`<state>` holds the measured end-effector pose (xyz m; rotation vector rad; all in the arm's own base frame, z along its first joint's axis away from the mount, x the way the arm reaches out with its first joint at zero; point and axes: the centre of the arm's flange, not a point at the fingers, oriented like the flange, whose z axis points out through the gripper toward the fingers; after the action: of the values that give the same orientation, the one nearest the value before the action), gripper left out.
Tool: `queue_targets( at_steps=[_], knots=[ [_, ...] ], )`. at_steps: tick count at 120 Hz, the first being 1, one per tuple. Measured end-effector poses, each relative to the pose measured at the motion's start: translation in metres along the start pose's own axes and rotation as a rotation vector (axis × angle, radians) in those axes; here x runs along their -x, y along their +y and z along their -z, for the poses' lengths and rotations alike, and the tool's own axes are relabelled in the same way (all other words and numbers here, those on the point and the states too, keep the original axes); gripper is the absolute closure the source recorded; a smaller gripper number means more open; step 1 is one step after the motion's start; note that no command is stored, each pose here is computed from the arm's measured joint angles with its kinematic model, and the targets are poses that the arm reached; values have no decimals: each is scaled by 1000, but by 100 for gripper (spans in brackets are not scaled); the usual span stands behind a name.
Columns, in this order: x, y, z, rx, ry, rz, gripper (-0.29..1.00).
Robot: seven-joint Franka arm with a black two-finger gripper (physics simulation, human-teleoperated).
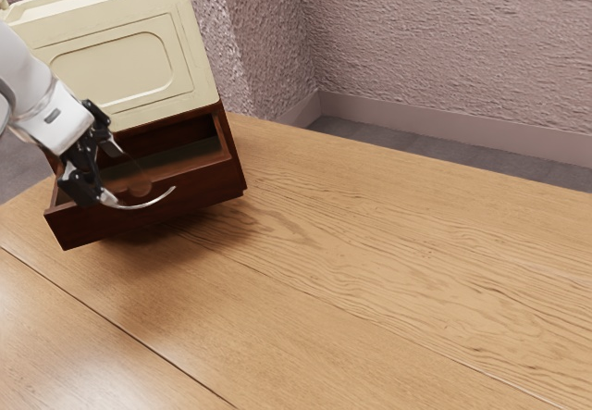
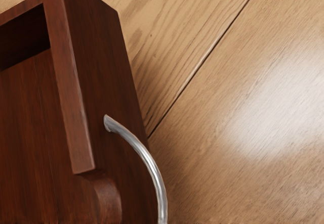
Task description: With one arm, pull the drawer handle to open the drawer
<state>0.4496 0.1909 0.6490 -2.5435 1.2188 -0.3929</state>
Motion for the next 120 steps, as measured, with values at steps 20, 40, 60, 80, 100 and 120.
queue_targets(
  at_steps=[20, 40, 60, 80, 100, 120],
  knots=[
    [-25, 15, 37, 63, -40, 112, 1],
    [-67, 29, 63, 146, -117, 282, 1],
    [-140, 86, 85, 233, -149, 379, 0],
    [-149, 103, 92, 264, -206, 556, 0],
    [-137, 96, 103, 255, -230, 675, 0],
    [-125, 83, 120, 228, -227, 700, 0]
  ],
)
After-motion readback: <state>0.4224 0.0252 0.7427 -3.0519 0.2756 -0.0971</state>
